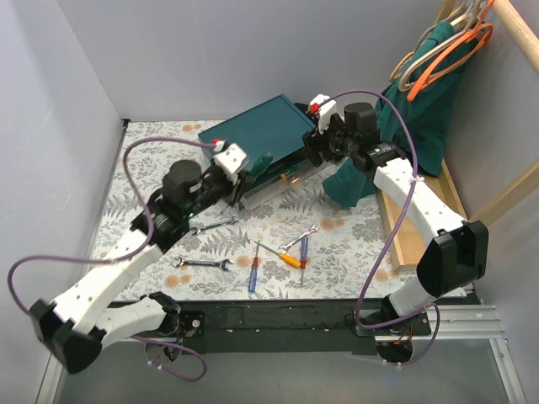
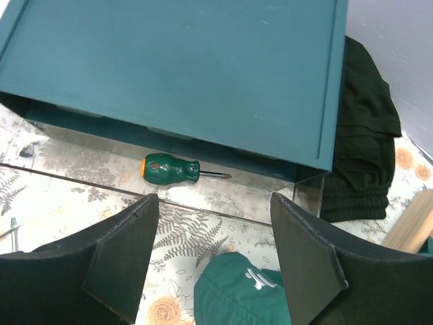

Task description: Sort the tools into containers

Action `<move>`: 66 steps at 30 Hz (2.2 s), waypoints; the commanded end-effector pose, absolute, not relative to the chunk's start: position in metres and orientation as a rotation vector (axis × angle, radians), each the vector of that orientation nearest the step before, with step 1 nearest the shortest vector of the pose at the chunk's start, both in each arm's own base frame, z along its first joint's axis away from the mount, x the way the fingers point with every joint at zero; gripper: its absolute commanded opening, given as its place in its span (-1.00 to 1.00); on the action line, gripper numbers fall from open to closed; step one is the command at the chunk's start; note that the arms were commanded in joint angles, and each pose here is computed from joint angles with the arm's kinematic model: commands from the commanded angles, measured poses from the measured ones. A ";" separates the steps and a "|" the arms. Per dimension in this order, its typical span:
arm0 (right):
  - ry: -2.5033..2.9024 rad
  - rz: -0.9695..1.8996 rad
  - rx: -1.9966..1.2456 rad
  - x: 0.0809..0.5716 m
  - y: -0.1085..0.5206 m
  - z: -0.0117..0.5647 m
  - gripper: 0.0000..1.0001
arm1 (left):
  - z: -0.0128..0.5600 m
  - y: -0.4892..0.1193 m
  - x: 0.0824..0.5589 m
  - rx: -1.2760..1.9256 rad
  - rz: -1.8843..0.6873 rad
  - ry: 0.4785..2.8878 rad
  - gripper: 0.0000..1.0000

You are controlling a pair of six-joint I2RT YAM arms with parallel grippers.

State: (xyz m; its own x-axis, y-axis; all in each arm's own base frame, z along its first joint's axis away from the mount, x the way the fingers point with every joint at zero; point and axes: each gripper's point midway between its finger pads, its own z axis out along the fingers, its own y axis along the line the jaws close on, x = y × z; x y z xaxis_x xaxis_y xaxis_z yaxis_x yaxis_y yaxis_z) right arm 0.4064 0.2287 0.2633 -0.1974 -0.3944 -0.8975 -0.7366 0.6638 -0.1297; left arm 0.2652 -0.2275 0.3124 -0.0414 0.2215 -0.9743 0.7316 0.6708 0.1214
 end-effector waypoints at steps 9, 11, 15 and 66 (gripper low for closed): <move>1.767 0.291 -0.790 0.399 0.201 0.288 0.49 | 0.331 -0.298 0.380 0.801 -0.383 1.372 -1.00; 1.767 0.284 -0.778 0.398 0.197 0.288 0.50 | 0.331 -0.301 0.387 0.799 -0.384 1.363 -1.00; 1.779 0.280 -0.770 0.396 0.191 0.284 0.50 | 0.324 -0.308 0.399 0.797 -0.383 1.377 -1.00; 0.400 0.981 -2.648 0.136 0.381 0.042 0.05 | 0.307 -0.007 0.440 -0.225 0.005 1.818 0.96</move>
State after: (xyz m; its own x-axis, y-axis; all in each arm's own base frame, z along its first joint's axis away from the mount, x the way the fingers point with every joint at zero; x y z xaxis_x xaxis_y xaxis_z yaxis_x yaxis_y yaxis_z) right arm 0.1439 0.3901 0.0648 0.7132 -0.1843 -0.6763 -0.4127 -0.8903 -0.1925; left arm 0.4460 -0.0167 0.2815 -0.2916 -0.1163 -0.9495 -0.1408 0.9870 -0.0776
